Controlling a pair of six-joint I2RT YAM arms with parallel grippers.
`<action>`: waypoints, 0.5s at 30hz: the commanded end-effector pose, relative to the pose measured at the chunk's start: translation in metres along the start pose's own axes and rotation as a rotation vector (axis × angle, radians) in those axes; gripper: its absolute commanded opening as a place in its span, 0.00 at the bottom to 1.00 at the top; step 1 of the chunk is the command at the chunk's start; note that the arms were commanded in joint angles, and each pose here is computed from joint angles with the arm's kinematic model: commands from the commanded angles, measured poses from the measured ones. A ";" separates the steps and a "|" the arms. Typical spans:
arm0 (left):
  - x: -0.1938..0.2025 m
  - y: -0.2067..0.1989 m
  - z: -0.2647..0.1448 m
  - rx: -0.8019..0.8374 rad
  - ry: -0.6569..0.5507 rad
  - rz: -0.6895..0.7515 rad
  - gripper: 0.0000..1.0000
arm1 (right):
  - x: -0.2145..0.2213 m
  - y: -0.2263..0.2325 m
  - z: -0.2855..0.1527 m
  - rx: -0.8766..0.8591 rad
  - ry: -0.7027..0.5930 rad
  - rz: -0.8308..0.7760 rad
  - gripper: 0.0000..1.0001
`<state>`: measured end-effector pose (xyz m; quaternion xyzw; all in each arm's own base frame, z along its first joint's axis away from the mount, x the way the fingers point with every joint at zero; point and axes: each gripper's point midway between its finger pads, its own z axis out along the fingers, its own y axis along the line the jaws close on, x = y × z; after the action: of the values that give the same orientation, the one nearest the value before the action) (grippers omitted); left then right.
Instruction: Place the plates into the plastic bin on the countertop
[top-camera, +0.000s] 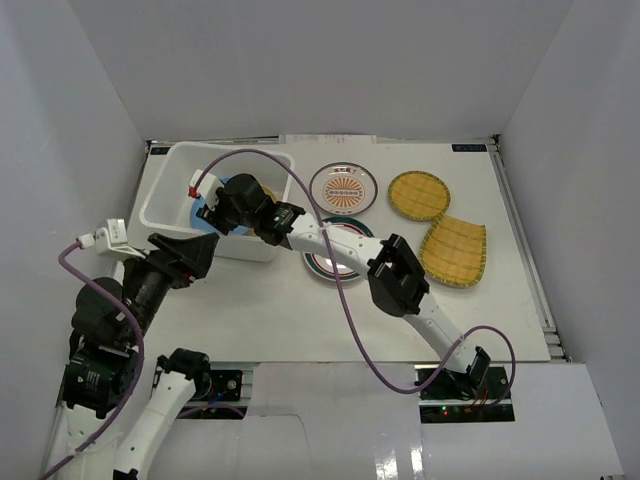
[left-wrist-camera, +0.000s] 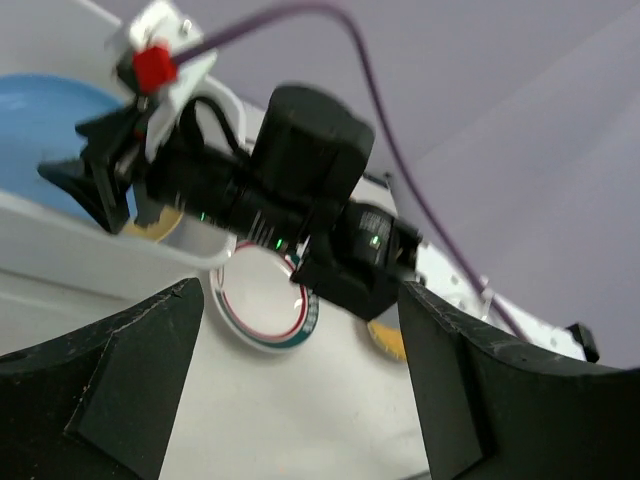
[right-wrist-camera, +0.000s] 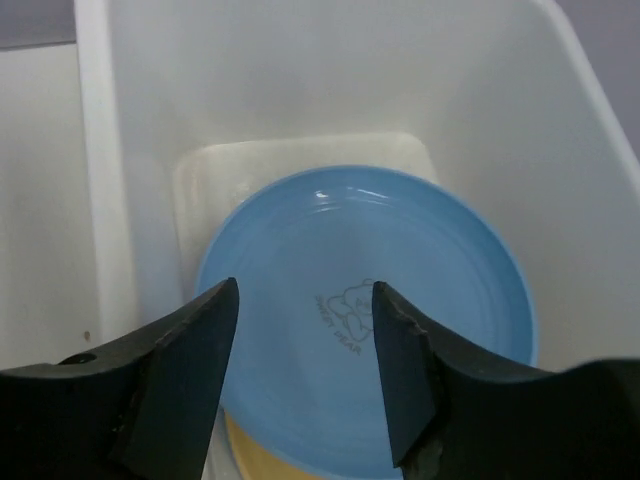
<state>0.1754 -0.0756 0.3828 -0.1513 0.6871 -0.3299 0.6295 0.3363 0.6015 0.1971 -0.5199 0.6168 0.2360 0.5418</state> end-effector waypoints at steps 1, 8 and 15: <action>0.039 0.008 -0.012 0.012 0.150 -0.024 0.89 | -0.070 -0.029 -0.033 0.057 -0.170 0.058 0.64; 0.076 0.012 0.006 0.037 0.309 -0.031 0.84 | -0.098 -0.099 -0.140 0.012 -0.349 0.386 0.59; 0.127 0.019 0.040 0.090 0.493 -0.096 0.81 | 0.008 -0.133 -0.275 0.323 -0.201 0.662 0.17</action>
<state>0.1947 -0.1360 0.2832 -0.0910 0.7953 -0.3858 0.4586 0.3503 0.3522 0.3374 -0.2605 0.6773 0.3381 0.5992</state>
